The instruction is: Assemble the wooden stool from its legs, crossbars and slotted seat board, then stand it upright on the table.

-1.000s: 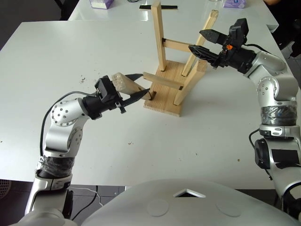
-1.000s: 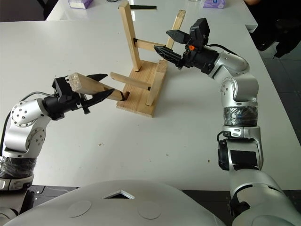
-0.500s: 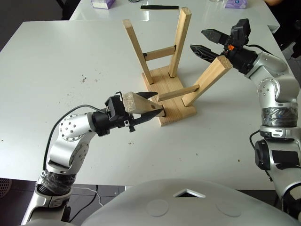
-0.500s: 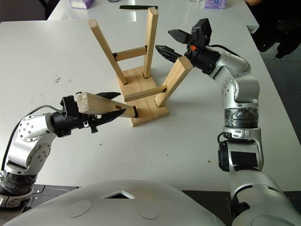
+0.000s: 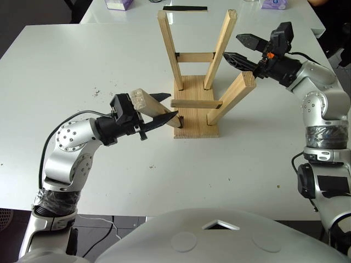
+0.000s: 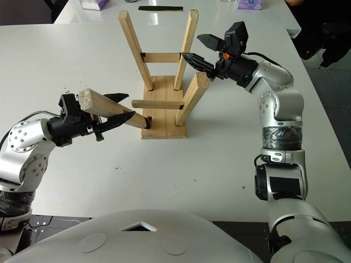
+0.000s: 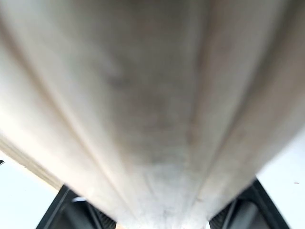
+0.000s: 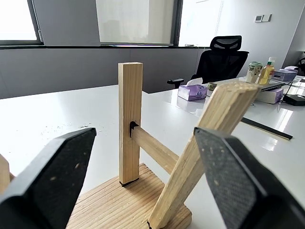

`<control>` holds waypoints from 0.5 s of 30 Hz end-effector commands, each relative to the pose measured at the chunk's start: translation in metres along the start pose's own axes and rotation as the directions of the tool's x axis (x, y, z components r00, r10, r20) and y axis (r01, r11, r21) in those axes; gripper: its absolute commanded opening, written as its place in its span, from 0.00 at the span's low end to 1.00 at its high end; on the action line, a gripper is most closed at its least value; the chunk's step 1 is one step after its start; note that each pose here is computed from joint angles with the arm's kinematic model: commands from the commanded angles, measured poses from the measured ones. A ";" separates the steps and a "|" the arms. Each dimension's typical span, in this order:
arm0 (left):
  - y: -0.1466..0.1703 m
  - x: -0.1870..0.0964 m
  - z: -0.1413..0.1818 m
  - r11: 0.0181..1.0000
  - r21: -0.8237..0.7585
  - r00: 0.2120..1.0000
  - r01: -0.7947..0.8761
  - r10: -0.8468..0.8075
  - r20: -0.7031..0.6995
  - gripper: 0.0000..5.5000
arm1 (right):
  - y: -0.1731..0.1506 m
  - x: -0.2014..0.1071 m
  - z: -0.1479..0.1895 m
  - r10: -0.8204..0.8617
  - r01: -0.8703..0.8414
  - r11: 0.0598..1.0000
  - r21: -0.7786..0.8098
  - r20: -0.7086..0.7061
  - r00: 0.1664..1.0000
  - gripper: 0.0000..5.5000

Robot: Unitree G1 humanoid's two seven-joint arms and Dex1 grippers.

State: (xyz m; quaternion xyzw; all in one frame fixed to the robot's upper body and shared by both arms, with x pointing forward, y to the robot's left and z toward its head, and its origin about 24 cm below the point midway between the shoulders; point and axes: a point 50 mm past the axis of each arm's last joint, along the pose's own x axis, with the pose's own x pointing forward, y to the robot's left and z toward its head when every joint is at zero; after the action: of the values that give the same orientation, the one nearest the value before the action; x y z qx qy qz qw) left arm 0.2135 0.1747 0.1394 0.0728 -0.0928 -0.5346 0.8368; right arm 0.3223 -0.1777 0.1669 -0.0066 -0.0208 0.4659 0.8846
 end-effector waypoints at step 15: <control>-0.017 0.005 -0.010 0.999 -0.045 1.000 -0.018 0.017 -0.020 0.37 | -0.004 0.000 0.002 -0.003 0.003 1.000 -0.012 -0.024 1.000 0.69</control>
State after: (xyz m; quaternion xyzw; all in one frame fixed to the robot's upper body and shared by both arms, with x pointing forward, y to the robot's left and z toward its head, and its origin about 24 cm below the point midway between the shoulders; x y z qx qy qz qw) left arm 0.1976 0.1531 0.1275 0.0269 -0.0986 -0.5430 0.8335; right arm 0.3235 -0.1775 0.1639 -0.0067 -0.0117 0.4685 0.8833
